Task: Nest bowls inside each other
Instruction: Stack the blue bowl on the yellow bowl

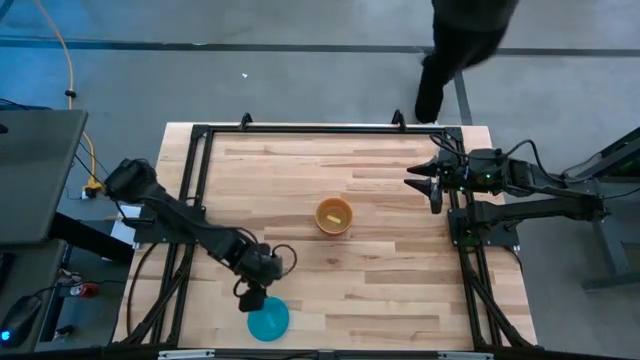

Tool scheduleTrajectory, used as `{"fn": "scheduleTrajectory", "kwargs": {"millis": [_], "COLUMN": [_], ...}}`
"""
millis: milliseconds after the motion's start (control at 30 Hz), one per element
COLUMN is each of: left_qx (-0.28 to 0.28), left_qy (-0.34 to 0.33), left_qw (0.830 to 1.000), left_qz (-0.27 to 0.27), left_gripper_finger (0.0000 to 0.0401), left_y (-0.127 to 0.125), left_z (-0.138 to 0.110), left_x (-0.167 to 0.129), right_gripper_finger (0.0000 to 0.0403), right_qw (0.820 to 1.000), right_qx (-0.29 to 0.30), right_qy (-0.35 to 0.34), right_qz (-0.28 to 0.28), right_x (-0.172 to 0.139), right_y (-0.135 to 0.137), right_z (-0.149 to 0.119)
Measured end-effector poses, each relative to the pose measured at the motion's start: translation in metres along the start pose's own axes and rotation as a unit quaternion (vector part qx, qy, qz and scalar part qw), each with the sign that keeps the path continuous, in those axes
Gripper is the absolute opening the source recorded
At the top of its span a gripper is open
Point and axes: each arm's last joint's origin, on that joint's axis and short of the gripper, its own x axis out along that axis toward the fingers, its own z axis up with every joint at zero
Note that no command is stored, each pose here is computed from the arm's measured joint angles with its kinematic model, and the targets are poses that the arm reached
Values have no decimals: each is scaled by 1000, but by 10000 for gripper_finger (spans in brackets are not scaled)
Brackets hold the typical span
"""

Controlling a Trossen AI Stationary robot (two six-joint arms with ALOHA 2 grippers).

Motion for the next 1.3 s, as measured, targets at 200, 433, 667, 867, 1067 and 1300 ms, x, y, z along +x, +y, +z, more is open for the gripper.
{"fn": "scheduleTrajectory", "kwargs": {"millis": [200, 433, 667, 867, 1067, 1300], "left_qx": [-30, -69, -93, -100, -113, -162], "left_qy": [26, 31, 18, 15, 12, 7], "left_qw": [999, 997, 995, 995, 993, 987], "left_qz": [-4, 0, 15, 17, 16, 3], "left_gripper_finger": [225, 220, 140, 21, 4, 2], "left_y": [-7, -10, -7, -2, 8, 43], "left_z": [-4, -5, -3, 1, 9, 30], "left_x": [25, 41, 42, 41, 39, 31], "right_gripper_finger": [165, 165, 165, 165, 165, 165], "right_qw": [1000, 1000, 1000, 1000, 1000, 1000], "right_qx": [0, -1, -1, -1, -1, 2], "right_qy": [1, 5, 7, 8, 14, 15], "right_qz": [4, 5, 10, 10, 9, 9], "right_x": [0, 0, 0, 0, 0, 0], "right_y": [0, 0, 1, 0, 0, 0], "right_z": [0, -1, -1, -1, -2, -2]}}
